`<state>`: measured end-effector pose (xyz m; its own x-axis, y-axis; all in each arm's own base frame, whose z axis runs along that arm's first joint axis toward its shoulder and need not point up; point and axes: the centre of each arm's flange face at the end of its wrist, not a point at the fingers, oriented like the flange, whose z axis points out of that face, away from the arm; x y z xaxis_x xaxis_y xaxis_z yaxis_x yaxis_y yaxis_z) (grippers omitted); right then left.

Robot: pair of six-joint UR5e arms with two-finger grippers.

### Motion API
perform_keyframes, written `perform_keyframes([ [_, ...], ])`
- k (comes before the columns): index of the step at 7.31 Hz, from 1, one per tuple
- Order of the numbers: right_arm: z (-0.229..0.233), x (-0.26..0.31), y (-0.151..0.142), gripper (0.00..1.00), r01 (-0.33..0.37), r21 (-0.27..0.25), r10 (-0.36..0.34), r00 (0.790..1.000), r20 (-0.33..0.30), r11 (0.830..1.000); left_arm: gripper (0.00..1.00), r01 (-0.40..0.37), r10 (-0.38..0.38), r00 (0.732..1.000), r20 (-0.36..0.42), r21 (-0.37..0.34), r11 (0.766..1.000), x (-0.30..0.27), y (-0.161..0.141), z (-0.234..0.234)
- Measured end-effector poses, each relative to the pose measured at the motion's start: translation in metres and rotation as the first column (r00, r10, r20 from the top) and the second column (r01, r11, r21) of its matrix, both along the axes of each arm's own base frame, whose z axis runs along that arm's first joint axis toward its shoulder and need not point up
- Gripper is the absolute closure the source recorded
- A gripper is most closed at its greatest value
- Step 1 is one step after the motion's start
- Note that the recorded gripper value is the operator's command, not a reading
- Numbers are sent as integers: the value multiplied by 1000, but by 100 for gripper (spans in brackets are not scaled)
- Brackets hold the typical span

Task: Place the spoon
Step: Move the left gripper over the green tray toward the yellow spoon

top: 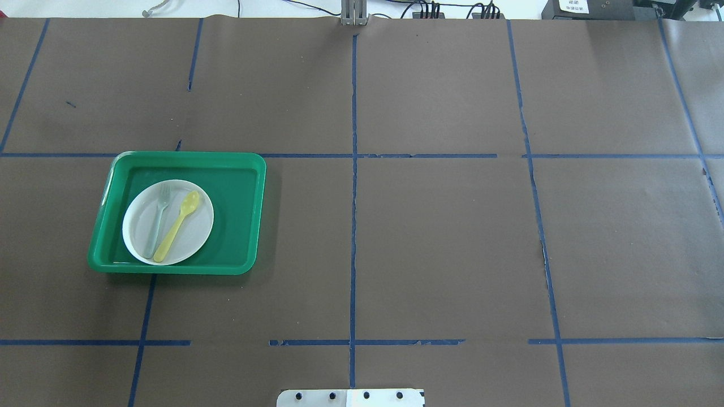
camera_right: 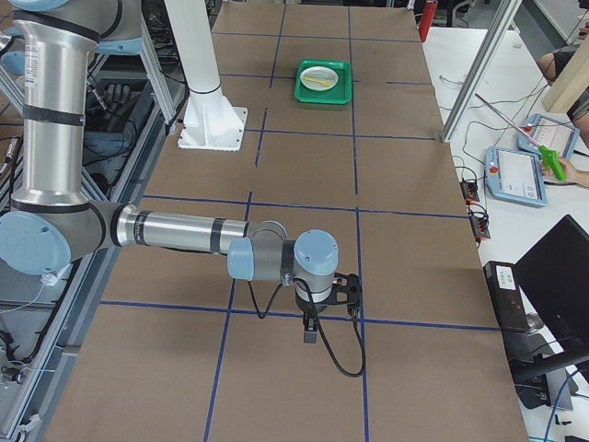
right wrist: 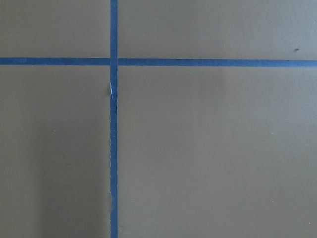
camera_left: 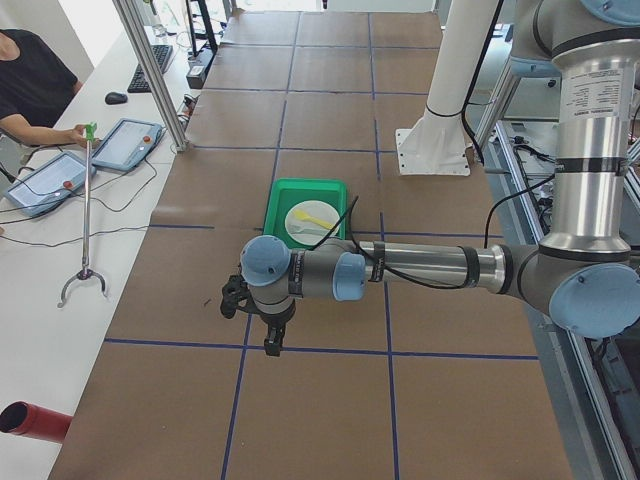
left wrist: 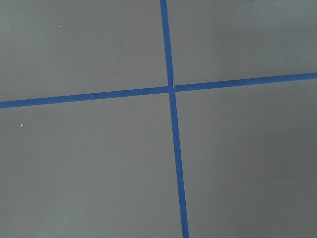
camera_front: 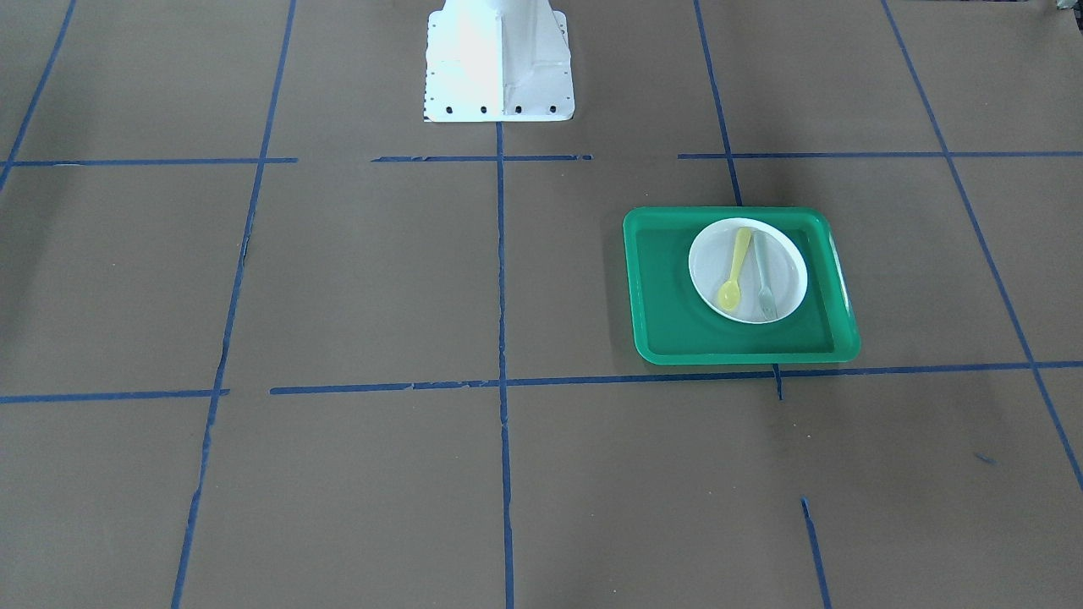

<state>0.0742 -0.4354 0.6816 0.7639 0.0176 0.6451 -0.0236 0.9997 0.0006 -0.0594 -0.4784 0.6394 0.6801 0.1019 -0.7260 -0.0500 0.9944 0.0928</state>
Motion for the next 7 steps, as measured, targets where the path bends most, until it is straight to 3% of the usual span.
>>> perform_keyframes([
  [4, 0, 0, 0, 0, 0, -1, 0, 1000, 0, 1000, 0, -4, 4, 1000, 5, 64, 998, 3, -14, -30],
  [5, 0, 0, 0, 0, 0, -1, 0, 1000, 0, 1000, 0, 3, -4, 1000, 6, 100, 995, 9, -23, -58],
  [7, 0, 0, 0, 0, 0, -1, 0, 1000, 0, 1000, 0, 44, -43, 999, -10, 105, 994, 57, -28, -129],
])
